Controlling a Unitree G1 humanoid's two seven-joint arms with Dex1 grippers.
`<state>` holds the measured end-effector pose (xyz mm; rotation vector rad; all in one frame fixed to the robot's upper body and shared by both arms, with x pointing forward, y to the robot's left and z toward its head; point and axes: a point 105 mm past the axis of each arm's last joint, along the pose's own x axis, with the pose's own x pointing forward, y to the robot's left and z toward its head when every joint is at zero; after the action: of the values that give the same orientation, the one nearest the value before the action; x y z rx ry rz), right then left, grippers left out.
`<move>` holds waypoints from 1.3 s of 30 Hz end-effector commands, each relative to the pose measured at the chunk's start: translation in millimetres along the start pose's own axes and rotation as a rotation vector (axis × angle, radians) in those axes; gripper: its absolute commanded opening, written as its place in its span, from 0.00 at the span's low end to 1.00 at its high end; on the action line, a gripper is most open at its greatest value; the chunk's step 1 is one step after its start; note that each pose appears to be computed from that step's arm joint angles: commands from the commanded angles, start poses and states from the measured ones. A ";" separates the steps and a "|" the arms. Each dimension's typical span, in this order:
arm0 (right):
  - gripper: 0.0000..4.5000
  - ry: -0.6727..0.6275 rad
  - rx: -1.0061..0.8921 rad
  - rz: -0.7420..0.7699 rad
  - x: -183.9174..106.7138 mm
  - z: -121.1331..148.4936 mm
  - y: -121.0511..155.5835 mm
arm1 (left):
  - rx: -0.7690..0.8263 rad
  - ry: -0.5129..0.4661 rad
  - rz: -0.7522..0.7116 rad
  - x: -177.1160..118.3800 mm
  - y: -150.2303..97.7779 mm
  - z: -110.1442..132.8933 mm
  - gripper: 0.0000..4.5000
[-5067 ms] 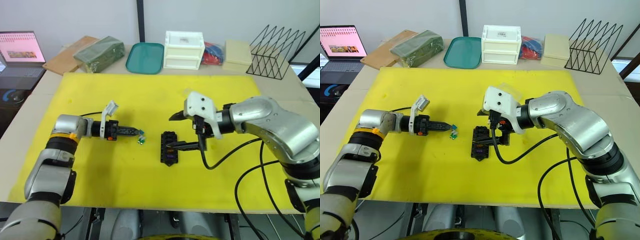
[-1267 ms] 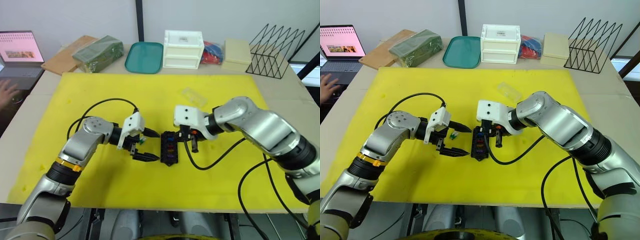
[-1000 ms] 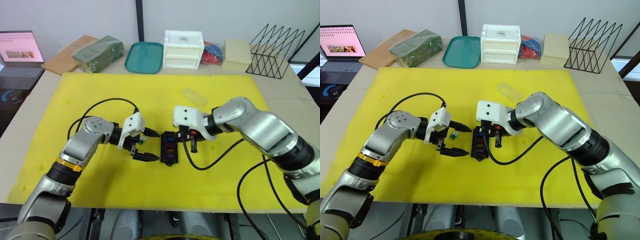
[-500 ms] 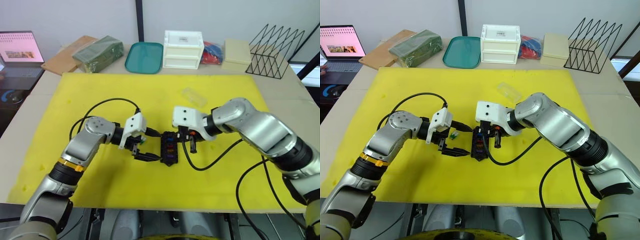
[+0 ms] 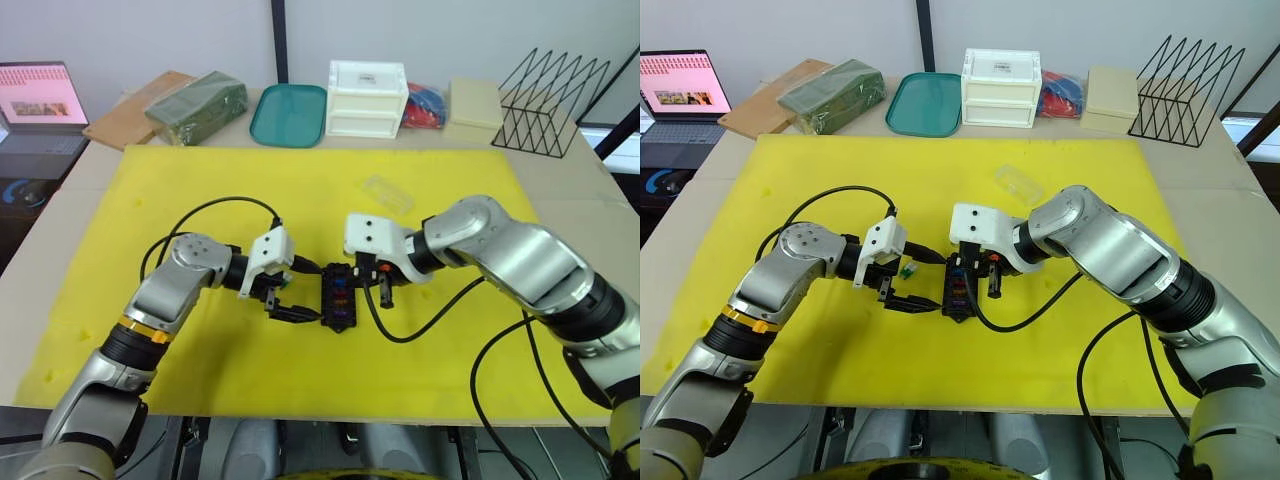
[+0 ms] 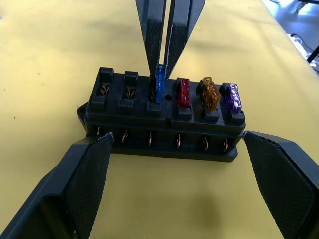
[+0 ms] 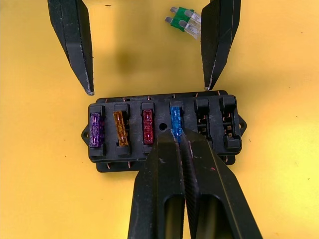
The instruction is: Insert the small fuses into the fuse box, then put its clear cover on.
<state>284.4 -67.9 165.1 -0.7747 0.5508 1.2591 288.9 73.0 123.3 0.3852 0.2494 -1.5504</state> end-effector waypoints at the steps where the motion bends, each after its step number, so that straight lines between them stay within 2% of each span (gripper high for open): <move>1: 0.00 -0.003 -0.047 -0.037 -4.2 3.7 -3.2 | 0.042 -0.009 0.000 0.4 0.2 7.3 0.99; 32: 0.00 0.080 -0.085 0.008 13.0 -15.4 2.4 | 0.054 -0.013 0.008 5.2 -2.0 7.0 0.99; 33: 0.11 0.080 -0.086 0.008 12.4 -15.2 2.2 | 0.054 -0.013 0.009 5.3 -2.2 6.5 1.00; 34: 0.15 0.074 -0.085 0.008 10.9 -13.4 1.7 | 0.053 -0.013 0.010 5.3 -2.5 5.9 1.00; 37: 0.36 0.049 -0.075 -0.003 6.7 -7.2 -1.3 | 0.052 -0.014 0.012 5.2 -2.9 4.9 1.00; 39: 0.36 0.027 -0.077 -0.013 2.3 -1.4 -3.3 | 0.051 -0.014 0.014 4.8 -2.9 4.3 1.00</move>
<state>290.6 -71.1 158.0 -0.8751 0.5326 1.2460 288.3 70.8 117.8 0.3848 0.2395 -1.5317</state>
